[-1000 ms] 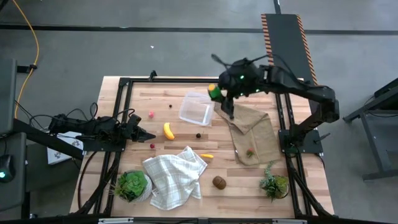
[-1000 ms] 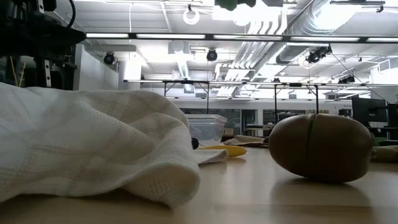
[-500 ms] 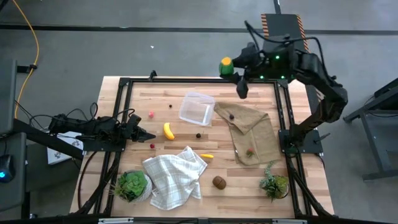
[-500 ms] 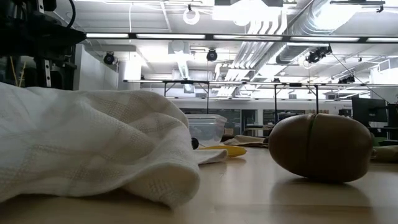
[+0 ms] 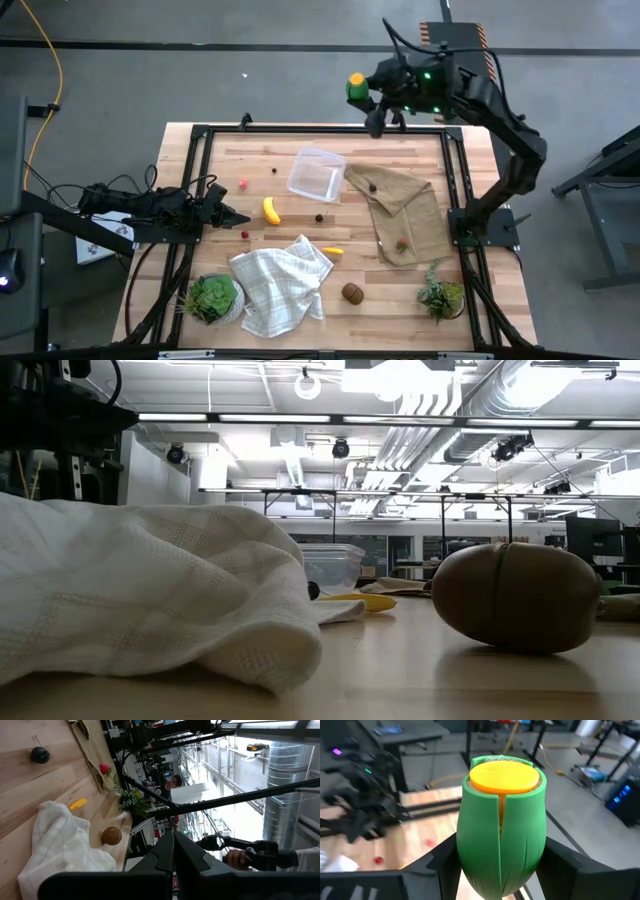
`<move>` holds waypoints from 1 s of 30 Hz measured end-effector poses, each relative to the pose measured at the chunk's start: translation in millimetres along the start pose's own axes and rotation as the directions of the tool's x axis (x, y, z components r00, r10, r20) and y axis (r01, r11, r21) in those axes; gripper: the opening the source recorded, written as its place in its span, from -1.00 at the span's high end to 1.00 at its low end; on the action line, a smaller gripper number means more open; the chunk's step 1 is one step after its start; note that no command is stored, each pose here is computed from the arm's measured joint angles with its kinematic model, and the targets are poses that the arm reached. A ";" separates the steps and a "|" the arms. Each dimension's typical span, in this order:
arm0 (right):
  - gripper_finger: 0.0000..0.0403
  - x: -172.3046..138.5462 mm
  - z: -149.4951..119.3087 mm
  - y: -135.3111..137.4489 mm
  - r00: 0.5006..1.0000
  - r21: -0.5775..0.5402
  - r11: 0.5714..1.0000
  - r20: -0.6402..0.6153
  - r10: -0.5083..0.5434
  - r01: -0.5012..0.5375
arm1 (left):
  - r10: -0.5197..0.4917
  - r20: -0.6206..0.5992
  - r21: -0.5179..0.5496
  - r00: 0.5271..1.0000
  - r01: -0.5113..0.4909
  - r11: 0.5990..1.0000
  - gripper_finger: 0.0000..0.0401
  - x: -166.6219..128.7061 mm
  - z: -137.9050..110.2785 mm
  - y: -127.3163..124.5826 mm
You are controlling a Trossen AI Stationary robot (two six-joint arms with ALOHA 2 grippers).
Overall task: Pick and placing Produce into tupperware
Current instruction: Put the green corn into the transparent bin
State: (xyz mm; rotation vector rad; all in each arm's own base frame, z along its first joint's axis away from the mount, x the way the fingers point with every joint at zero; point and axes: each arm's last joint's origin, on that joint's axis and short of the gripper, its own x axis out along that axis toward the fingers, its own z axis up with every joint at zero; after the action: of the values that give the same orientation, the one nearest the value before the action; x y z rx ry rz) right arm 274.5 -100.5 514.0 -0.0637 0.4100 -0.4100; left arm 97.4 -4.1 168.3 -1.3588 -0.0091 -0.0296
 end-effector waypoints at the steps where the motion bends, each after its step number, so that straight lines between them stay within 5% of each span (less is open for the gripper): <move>1: 0.04 5.4 -1.9 -3.9 1.000 -0.002 1.000 -0.016 -0.012 0.012 | 0.000 0.000 0.000 1.000 0.000 1.000 1.00 0.0 0.0 0.0; 7: 0.04 31.5 -11.5 -27.7 0.994 0.002 0.997 -0.081 -0.071 0.072 | 0.000 0.000 0.000 1.000 0.000 1.000 1.00 0.0 0.0 0.1; 13: 0.04 43.3 -17.0 -38.7 0.995 0.039 0.999 -0.099 -0.008 0.012 | 0.000 0.000 0.000 1.000 0.000 1.000 1.00 0.0 0.0 0.0; 20: 0.04 58.4 -21.9 -22.7 0.985 0.033 0.995 -0.140 0.101 -0.098 | 0.000 0.000 0.000 1.000 0.000 1.000 1.00 0.0 0.0 0.0; 30: 0.04 125.0 -50.8 8.3 0.930 0.011 0.982 -0.321 0.182 -0.189 | 0.000 0.000 0.023 1.000 0.000 1.000 1.00 0.0 0.0 -0.1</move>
State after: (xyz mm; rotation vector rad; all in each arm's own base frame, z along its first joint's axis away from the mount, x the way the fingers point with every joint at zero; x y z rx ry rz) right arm 361.9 -141.7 419.5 0.0230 0.7359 -0.2277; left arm 97.4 -4.1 168.3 -1.3360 -0.0095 -0.0300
